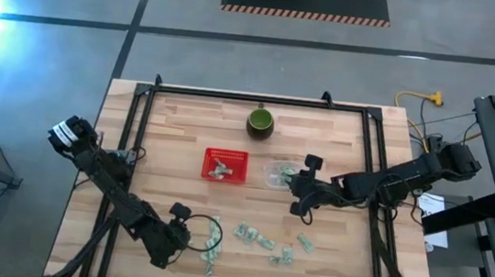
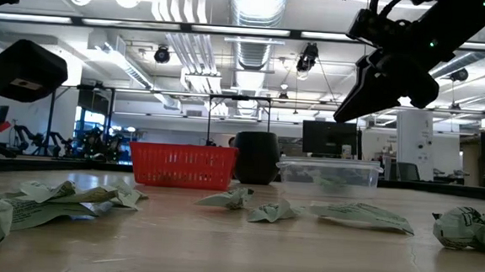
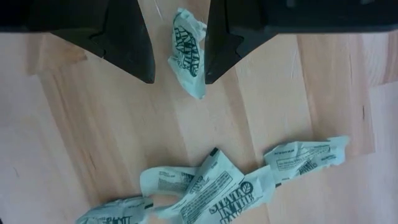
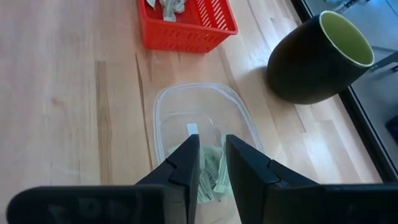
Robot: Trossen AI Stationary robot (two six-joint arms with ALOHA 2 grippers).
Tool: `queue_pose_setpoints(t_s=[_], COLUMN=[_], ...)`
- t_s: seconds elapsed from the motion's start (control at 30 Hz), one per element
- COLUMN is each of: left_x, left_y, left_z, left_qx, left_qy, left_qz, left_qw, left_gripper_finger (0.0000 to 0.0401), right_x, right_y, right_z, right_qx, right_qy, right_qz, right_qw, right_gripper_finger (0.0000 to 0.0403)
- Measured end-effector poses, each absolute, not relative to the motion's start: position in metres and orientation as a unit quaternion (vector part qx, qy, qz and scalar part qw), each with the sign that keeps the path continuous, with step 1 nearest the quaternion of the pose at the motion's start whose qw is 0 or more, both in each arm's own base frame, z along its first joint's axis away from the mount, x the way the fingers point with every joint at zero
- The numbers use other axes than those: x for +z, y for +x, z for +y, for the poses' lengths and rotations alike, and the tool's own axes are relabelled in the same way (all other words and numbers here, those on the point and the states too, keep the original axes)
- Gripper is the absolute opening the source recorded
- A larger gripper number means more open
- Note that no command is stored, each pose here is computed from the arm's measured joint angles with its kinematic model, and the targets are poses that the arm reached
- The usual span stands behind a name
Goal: Pick and place items into bin
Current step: Put the stevia packet into the red bin
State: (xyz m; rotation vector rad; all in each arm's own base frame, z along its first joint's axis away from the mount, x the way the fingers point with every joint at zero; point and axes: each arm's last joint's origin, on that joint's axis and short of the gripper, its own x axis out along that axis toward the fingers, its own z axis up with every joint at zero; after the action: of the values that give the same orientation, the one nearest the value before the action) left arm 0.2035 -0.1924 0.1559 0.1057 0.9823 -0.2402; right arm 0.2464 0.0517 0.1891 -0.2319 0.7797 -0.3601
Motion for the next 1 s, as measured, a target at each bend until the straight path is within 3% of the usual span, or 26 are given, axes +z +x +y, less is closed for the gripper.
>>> queue_pose_setpoints(t_s=[0.67, 1.0], left_x=[0.142, 0.142], left_y=[0.2, 0.199], left_z=[-0.185, -0.185], left_qx=[-0.116, -0.122], left_qy=[0.038, 0.035], left_qz=[0.47, 0.475], left_qw=[0.874, 0.871], left_gripper_finger=[0.0121, 0.0033], right_x=[0.189, 0.189], right_y=[0.246, 0.246], right_z=[0.052, 0.052], right_qx=[-0.175, -0.176], right_qy=[-0.109, -0.109], right_qz=[0.377, 0.377], right_qw=[0.903, 0.903], right_gripper_finger=[0.0068, 0.0068])
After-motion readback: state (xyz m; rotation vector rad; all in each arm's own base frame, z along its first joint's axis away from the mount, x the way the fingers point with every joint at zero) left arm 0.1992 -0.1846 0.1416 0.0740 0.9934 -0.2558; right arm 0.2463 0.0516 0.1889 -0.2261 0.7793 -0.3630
